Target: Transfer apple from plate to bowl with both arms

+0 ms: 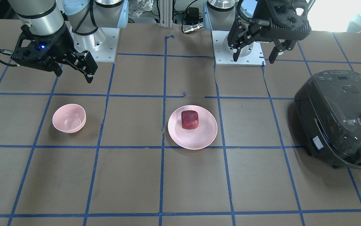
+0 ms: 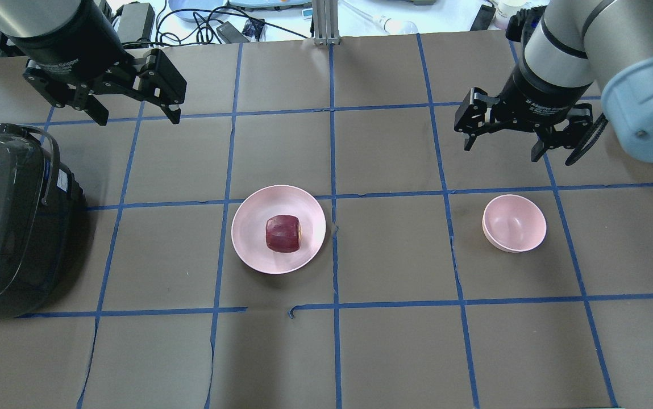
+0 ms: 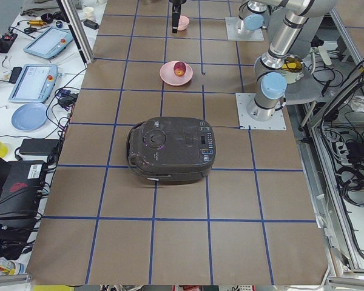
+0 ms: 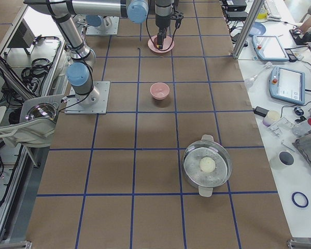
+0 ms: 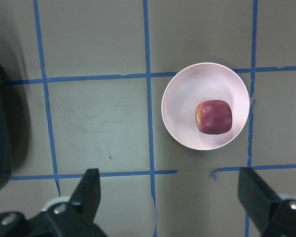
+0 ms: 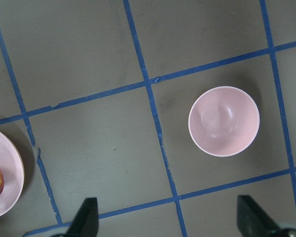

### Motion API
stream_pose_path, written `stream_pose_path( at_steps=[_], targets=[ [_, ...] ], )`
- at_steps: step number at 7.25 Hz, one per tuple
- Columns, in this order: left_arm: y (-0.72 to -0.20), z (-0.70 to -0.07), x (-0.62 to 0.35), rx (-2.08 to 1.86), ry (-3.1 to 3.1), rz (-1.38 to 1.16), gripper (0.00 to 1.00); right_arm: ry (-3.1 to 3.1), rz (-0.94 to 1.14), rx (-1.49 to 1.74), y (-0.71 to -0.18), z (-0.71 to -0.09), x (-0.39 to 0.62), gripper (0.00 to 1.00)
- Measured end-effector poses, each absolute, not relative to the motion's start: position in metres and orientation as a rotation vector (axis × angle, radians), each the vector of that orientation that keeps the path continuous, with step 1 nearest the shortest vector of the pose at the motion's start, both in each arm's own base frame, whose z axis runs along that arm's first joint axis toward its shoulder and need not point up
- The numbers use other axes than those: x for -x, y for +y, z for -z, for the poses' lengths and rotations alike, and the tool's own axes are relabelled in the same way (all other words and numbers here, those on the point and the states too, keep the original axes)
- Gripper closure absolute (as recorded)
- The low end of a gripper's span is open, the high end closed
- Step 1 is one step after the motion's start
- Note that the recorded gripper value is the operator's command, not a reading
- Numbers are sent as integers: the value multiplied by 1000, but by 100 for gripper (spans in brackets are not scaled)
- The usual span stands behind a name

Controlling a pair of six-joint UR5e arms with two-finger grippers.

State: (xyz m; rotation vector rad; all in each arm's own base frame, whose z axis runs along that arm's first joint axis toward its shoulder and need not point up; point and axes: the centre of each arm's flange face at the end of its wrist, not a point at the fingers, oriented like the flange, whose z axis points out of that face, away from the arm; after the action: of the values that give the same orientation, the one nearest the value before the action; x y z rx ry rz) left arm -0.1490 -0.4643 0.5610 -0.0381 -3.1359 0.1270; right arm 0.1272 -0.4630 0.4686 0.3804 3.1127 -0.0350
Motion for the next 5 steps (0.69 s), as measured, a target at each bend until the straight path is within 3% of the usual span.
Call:
stream_pose_path(
  at_steps=[5],
  targets=[
    [-465,-560,147,31,-3138,-122,0,3112,69,-382,-465,-474,-126,0]
  ],
)
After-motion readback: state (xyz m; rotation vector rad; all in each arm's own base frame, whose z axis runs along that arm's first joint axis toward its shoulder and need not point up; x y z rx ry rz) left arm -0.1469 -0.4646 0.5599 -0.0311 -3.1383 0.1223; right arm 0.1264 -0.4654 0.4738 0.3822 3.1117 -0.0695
